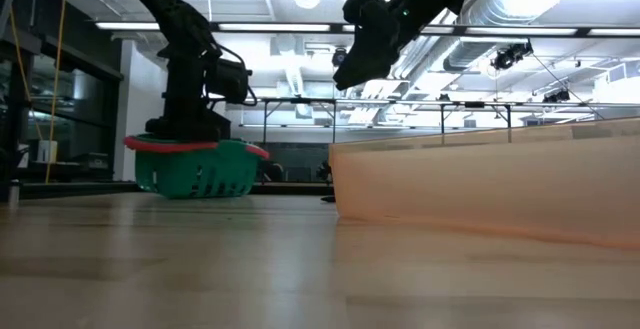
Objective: Sort pens & pencils
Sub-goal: Put the black pen into the blue bin
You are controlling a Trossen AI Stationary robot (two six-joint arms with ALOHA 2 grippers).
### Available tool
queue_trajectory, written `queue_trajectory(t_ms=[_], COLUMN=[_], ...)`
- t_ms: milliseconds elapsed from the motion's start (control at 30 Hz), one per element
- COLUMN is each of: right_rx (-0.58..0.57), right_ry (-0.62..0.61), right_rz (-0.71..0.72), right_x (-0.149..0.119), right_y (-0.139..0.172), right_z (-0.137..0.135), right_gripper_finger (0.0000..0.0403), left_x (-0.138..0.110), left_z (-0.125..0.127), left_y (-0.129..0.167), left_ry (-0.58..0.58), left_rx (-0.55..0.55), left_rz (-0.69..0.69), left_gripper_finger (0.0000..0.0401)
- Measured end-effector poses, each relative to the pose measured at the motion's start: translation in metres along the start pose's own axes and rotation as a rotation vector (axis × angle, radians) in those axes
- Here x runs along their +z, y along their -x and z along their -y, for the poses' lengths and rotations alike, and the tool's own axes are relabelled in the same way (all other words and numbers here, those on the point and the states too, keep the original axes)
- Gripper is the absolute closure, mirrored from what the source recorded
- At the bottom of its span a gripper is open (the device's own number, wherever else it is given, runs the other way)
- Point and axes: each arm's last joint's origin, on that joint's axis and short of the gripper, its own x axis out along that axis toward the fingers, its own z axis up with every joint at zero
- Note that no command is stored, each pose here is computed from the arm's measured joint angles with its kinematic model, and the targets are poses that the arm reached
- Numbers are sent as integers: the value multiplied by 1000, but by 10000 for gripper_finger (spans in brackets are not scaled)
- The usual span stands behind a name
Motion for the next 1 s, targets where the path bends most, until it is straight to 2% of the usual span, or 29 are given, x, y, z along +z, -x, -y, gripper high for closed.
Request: queue_trajectory(t_ms=[233, 633, 733, 1000], right_rx=[0, -7, -42, -110], right_ry=[-9, -20, -10, -82], right_rz=[0, -25, -53, -107], right_x=[0, -2, -6, -18], right_y=[0, 0, 1, 7], right_z=[0, 2, 11, 47], right_gripper_finger=[203, 204, 204, 204], left_x=[-3, 4, 6, 3], left_z=[0, -6, -9, -11], left_y=[2, 37, 58, 122], left_ry=[-31, -43, -34, -33], left_rx=[-17, -9, 9, -8], left_rz=[-14, 23, 105, 397], left_gripper_finger=[234, 265, 275, 296])
